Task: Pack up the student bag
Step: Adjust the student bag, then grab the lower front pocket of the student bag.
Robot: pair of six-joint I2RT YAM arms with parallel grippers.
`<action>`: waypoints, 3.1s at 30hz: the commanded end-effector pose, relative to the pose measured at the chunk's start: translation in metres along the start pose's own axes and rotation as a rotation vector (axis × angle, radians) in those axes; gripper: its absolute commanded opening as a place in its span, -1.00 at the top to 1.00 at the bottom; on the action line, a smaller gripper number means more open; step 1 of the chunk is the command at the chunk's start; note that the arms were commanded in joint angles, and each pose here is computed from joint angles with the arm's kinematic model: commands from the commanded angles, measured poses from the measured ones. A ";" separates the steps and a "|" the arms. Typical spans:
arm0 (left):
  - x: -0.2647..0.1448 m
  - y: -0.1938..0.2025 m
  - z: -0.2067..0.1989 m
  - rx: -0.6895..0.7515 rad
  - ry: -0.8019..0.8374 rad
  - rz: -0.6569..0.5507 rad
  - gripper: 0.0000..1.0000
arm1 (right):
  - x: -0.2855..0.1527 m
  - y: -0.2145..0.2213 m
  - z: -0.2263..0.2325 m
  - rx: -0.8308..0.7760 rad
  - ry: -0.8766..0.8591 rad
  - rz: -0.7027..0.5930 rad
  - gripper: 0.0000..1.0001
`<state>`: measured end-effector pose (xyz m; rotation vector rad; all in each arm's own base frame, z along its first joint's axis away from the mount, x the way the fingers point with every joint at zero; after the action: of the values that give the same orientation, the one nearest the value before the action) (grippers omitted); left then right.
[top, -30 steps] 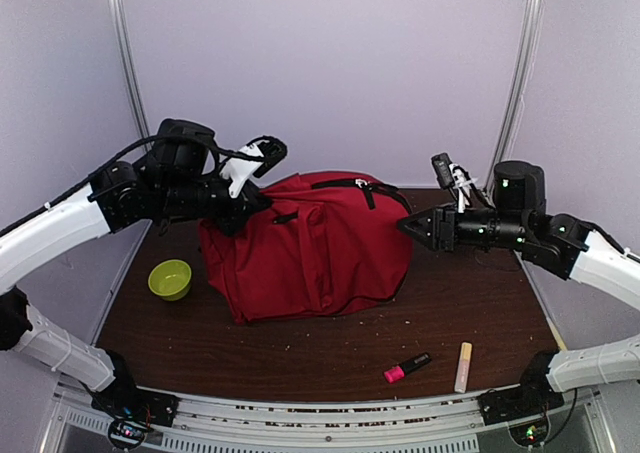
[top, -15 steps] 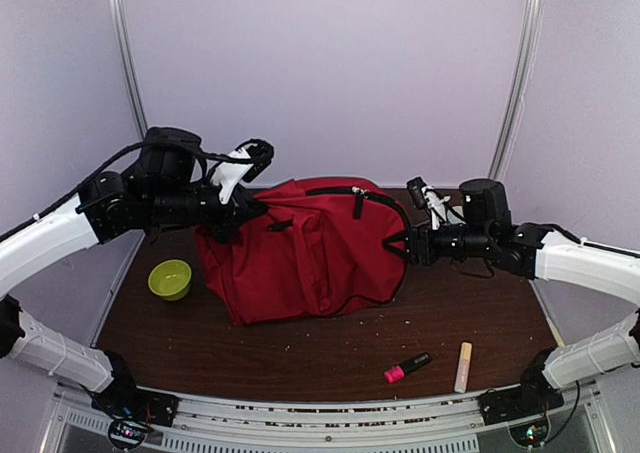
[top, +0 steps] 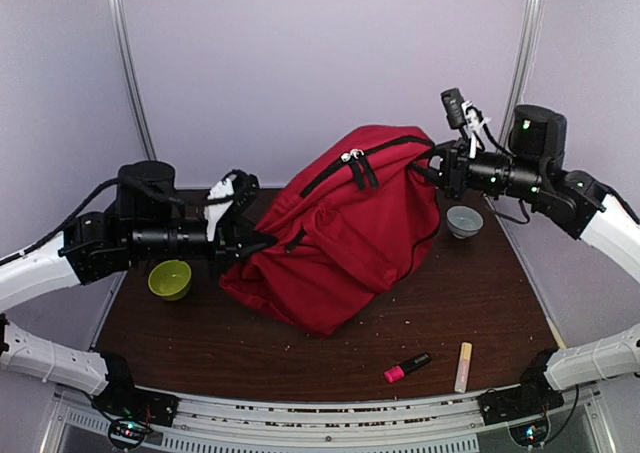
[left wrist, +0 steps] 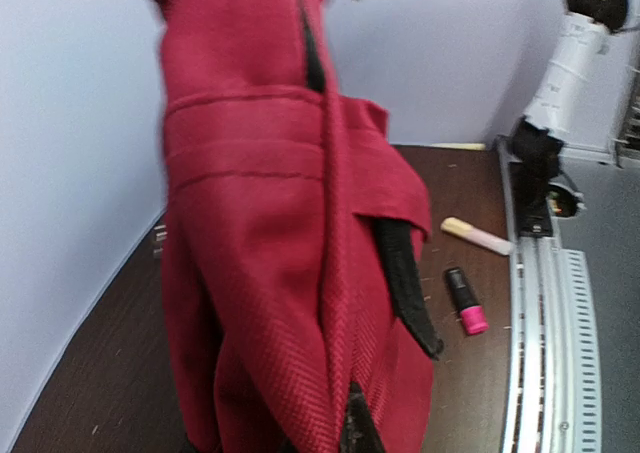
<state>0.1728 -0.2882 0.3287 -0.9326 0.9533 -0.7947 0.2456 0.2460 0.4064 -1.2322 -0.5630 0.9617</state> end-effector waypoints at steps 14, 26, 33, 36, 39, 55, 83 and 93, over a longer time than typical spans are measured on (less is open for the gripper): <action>0.036 0.012 -0.023 0.069 -0.109 0.068 -0.96 | 0.026 -0.033 0.049 -0.284 -0.308 0.055 1.00; 0.085 -0.003 -0.061 0.036 0.107 -0.060 -0.96 | 0.040 -0.052 0.035 -0.193 -0.205 -0.049 1.00; 0.064 -0.025 -0.080 0.007 0.156 -0.328 -0.96 | 0.046 -0.048 0.030 -0.191 -0.167 -0.049 1.00; 0.074 -0.015 -0.085 0.004 0.183 -0.289 -0.96 | 0.048 -0.046 0.034 -0.198 -0.185 -0.042 1.00; 0.081 -0.021 -0.077 -0.010 0.147 -0.267 -0.96 | 0.048 -0.048 0.029 -0.192 -0.138 -0.048 1.00; 0.101 0.005 -0.043 -0.108 -0.134 -0.181 -0.45 | 0.054 -0.051 0.019 -0.124 -0.076 -0.063 1.00; 0.068 -0.029 -0.020 -0.137 -0.269 -0.373 1.00 | 0.032 0.108 0.074 0.270 -0.169 0.119 0.48; 0.070 -0.028 -0.021 -0.095 -0.276 -0.331 1.00 | 0.079 0.123 0.061 0.220 -0.095 0.193 0.47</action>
<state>0.1807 -0.3629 0.2847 -1.2219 0.6967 -0.7636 0.1919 0.3394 0.2756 -1.0725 -0.3353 1.2590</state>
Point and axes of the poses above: each gripper's point midway between its finger pads, its own x axis out along the fingers, its own z axis along the line the jaws close on, y = z × x, the point moved 3 cm from there along -x, back along the fingers, and after that the axes turned 7 degrees about x, right-handed, at the moved point
